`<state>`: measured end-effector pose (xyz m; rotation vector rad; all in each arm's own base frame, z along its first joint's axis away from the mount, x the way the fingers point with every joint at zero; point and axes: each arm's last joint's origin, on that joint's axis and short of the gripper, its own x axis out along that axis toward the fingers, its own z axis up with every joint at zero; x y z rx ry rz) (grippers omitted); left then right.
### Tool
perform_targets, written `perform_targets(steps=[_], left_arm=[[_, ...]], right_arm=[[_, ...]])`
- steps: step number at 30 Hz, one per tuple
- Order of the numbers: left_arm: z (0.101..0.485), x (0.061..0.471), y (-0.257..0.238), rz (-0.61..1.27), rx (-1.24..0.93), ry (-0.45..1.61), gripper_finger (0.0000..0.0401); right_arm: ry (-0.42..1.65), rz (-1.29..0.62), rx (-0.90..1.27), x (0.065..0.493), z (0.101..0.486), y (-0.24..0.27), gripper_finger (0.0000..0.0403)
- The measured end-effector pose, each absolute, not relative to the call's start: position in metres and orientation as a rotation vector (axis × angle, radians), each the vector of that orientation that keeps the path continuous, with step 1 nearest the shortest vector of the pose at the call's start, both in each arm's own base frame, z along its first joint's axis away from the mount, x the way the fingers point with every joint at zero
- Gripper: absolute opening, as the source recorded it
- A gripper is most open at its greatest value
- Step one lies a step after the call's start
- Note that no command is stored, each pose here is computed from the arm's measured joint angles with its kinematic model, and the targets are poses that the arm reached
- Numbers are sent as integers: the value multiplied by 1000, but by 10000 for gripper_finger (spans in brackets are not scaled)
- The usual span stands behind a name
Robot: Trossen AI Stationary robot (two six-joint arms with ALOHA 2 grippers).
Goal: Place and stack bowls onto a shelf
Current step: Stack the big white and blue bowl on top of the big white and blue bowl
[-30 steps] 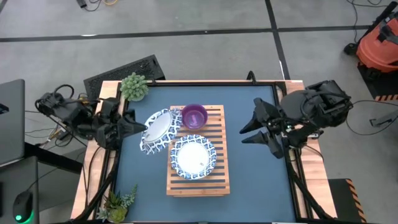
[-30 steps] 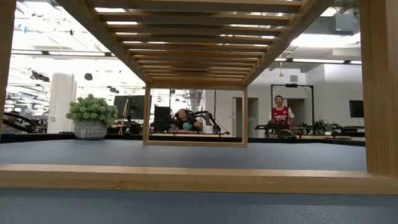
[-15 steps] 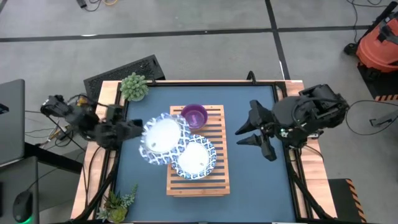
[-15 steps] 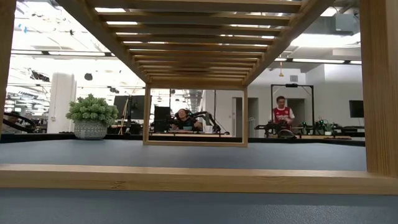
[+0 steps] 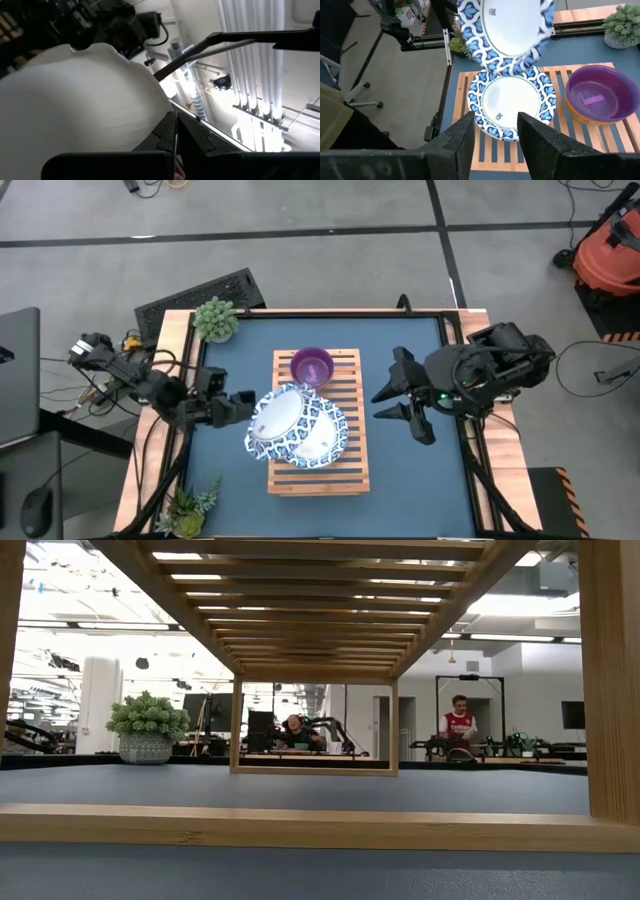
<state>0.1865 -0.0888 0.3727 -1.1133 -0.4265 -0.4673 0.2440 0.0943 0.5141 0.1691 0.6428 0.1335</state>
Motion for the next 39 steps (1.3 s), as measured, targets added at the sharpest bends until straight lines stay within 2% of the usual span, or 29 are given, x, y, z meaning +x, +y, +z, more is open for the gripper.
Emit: perform_targets(steps=[12,30,34,39], left_arm=[[355,227,-77,-562,-1244,-433,0],[332,255,-59,-460,-1381,-291,2],[327,257,-59,-414,-1365,-254,26],[328,256,-59,-416,-1315,-265,78]], right_arm=[[656,127,167,250,511,95,173],[657,127,167,249,511,95,173],[662,127,165,249,510,95,173],[706,120,152,246,507,94,173]])
